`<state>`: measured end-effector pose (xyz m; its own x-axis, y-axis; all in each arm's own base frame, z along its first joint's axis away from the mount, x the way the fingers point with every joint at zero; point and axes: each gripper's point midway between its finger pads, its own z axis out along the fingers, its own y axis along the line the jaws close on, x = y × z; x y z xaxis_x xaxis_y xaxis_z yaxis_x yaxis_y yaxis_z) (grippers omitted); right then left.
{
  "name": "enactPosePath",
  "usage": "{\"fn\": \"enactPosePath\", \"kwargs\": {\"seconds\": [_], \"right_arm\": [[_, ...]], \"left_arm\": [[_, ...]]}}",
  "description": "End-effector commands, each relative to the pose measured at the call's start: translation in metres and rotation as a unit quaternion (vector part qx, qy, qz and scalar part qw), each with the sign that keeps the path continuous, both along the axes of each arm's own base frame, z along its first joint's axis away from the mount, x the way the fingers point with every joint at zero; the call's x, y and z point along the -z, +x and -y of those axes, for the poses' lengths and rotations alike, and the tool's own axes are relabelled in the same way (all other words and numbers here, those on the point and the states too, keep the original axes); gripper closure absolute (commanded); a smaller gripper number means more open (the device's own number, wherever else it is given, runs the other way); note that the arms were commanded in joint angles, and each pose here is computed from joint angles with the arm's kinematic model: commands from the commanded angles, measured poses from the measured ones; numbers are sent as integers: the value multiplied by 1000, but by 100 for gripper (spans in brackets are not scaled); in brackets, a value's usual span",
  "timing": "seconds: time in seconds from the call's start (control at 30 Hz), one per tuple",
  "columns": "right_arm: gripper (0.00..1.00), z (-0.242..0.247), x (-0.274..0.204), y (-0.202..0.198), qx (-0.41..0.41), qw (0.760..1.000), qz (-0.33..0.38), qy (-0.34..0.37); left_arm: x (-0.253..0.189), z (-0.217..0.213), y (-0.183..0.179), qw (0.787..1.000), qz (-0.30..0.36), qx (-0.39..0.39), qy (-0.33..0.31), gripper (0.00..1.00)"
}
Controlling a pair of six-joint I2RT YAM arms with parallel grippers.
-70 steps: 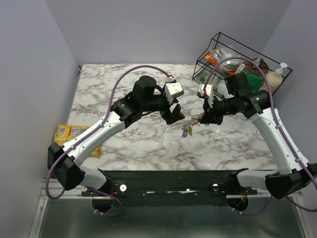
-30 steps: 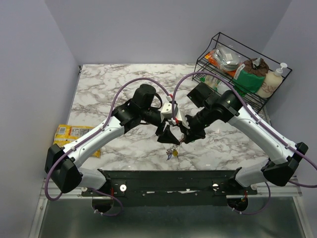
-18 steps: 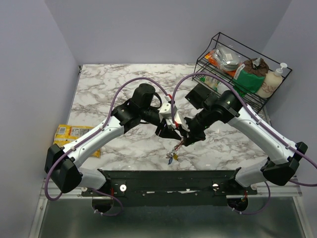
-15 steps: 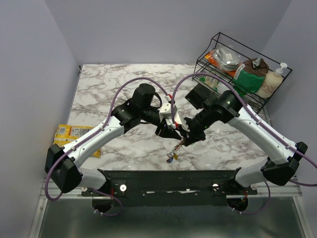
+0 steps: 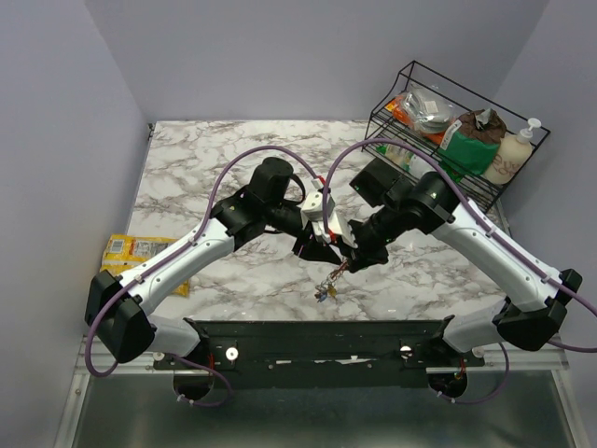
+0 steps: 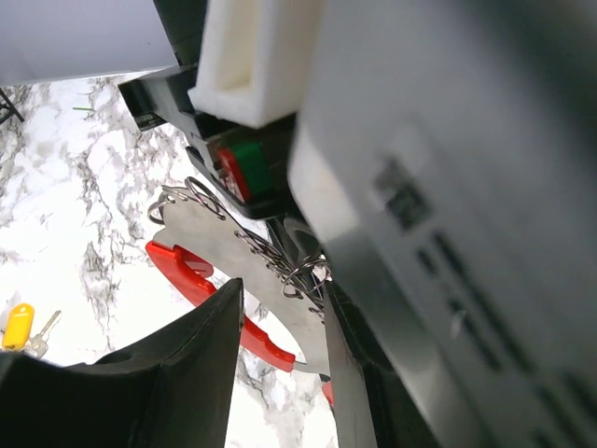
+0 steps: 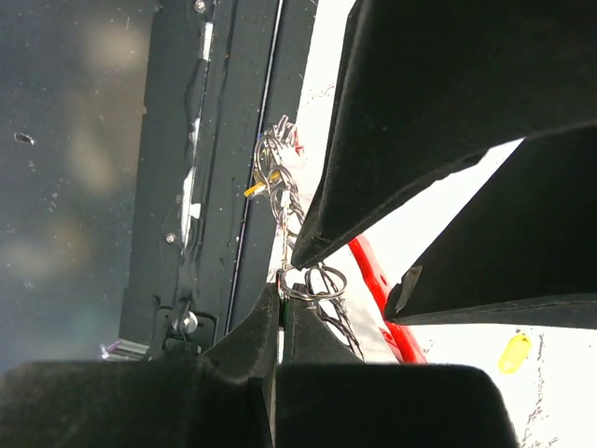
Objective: Remove the keys from the keyring
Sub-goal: Remove the key from the keyring.
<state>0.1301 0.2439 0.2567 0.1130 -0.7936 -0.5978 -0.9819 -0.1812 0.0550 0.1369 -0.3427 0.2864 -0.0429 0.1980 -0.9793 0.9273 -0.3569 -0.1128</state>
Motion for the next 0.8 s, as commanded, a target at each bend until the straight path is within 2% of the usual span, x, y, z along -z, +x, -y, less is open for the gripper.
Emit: {"fn": "enactPosePath", "kwargs": {"seconds": [0.0,0.3,0.43,0.47,0.57,0.77], "right_arm": [[99,13,2,28,90,995,24,-31],[99,11,-4,37,102,994,45,-16],[99,15,-9,23,72,996,43,4],[99,14,-6,16,57,998,30,9],[99,13,-10,7,33,999,28,30],[99,11,-19,-8,-5,998,20,62]], "left_arm": [[-4,-2,-26,999,-11,48,-9,50],[-10,-1,-29,998,-34,59,-15,56],[-25,-2,-24,996,-47,59,-40,47],[-27,-4,-26,995,-69,58,-31,41],[-34,-3,-26,995,-62,61,-41,36],[-41,-4,-29,994,-71,74,-46,36]]}}
